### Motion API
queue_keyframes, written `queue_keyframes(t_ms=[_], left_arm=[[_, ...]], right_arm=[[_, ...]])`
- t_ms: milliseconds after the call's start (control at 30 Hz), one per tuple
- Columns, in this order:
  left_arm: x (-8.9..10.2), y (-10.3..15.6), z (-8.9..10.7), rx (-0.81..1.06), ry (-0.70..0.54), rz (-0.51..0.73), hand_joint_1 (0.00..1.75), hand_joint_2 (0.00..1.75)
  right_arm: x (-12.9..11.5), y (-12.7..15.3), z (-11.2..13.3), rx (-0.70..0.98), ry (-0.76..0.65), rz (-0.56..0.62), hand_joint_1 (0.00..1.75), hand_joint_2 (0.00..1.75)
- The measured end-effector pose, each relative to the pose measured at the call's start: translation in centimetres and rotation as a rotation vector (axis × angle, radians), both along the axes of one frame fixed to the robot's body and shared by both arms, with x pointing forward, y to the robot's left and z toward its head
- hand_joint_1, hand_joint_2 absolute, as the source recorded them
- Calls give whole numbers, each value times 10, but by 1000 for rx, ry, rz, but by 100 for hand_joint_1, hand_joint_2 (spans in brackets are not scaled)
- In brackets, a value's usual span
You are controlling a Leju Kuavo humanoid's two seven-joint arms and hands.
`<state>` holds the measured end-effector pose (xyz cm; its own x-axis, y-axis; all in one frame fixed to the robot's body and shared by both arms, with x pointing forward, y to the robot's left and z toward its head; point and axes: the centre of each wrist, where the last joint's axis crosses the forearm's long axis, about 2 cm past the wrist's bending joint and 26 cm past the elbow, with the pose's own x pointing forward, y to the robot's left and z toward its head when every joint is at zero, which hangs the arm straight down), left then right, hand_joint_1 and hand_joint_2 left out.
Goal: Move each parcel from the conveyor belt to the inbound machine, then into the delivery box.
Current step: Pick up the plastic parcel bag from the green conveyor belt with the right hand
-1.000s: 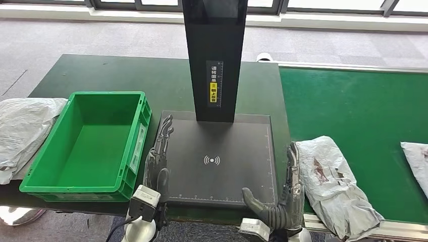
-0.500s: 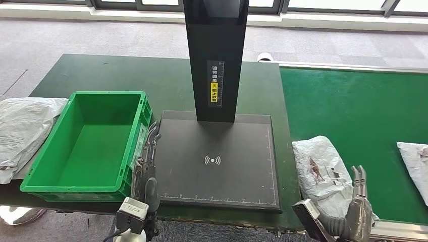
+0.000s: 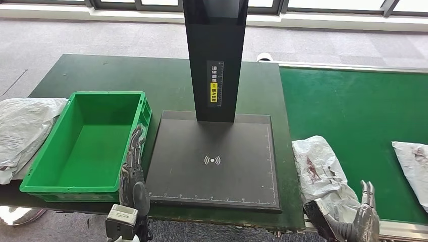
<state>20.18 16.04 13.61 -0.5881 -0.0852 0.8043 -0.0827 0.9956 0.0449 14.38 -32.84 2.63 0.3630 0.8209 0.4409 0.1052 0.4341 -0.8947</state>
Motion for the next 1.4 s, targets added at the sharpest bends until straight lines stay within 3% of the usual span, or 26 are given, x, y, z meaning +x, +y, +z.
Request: queue_keyframes(t_ms=[367,833,867,967,1000,1400], left_arm=[[0,0,-1,16,1,47,0,0],[0,0,-2,10,21,62,0,0],[0,0,-2,8,23,64,0,0],[0,0,-2,4,29,71,0,0],[0,0,-2,3,30,72,0,0],[0,0,-4,3,39,75,0,0]], right_arm=[[13,-9,-40,27,131,-22,0,175],[14,-9,-58,52,226,-41,0,175],[14,-9,-59,54,235,-42,17,175],[16,-10,-62,64,276,-33,147,175],[17,-10,-63,66,288,-26,175,175],[24,-18,-71,70,327,-4,175,175]])
